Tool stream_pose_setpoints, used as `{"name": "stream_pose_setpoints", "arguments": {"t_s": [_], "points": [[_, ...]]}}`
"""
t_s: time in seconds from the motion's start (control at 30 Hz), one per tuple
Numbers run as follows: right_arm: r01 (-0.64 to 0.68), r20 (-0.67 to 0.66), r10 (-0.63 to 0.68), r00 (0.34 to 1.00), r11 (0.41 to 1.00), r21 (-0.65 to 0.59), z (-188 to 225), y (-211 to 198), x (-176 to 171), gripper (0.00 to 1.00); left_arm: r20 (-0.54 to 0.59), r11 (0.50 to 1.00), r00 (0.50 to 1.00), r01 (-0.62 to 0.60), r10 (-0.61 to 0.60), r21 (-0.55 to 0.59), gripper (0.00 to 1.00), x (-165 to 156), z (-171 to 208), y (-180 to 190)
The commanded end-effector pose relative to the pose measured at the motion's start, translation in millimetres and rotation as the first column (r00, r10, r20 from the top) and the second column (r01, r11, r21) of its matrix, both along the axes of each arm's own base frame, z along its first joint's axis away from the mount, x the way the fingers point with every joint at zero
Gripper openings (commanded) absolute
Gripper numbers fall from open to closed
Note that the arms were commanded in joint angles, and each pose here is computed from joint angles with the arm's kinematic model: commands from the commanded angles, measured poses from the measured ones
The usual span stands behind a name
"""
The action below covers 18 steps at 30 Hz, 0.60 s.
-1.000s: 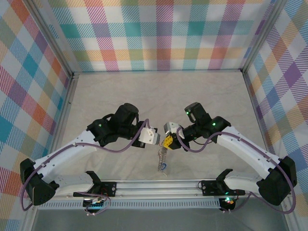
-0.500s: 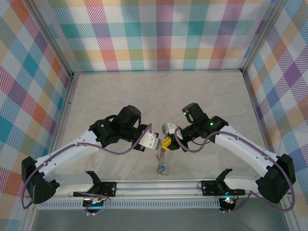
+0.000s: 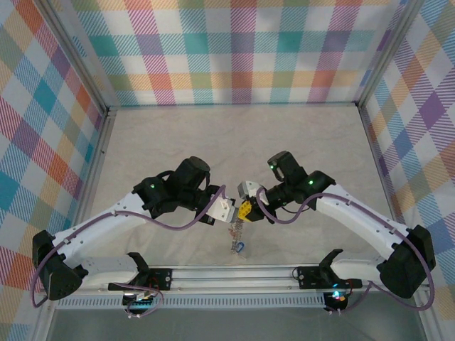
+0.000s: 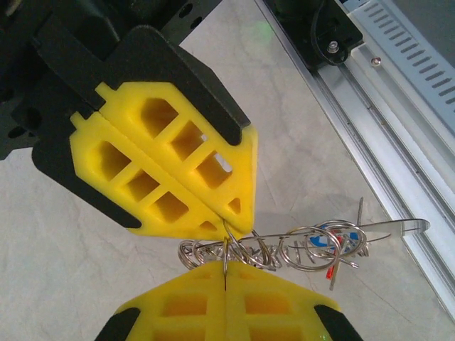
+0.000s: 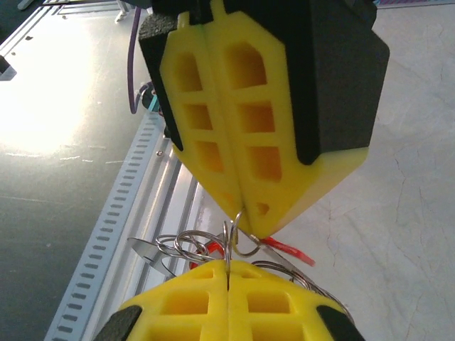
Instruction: Put the keys on the keyring
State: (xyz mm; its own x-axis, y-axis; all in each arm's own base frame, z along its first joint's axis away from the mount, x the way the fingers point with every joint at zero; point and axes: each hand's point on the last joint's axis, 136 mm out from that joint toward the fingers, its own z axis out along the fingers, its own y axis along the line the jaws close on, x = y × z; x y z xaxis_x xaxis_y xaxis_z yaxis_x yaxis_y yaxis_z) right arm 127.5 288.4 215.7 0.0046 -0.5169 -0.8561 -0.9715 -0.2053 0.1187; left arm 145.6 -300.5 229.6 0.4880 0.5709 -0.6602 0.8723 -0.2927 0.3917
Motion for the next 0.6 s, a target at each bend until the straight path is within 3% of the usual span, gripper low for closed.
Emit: {"name": "stream_pose_setpoints", "arguments": {"t_s": [0.0,0.57], "points": [[-0.044,0.025,0.042,0.999,0.996,0.083,24.0,8.5,-1.9,0.0,-0.01,0.999,0.999,0.052,-0.052,-0.016,0.0,-9.7,2.1,-5.9],[0.0,0.014,-0.001,1.0,0.998,0.059,19.7,9.1,7.0,0.0,-0.011,0.997,0.997,0.08,-0.08,-0.013,0.0,-14.8,-0.9,-8.1]]}}
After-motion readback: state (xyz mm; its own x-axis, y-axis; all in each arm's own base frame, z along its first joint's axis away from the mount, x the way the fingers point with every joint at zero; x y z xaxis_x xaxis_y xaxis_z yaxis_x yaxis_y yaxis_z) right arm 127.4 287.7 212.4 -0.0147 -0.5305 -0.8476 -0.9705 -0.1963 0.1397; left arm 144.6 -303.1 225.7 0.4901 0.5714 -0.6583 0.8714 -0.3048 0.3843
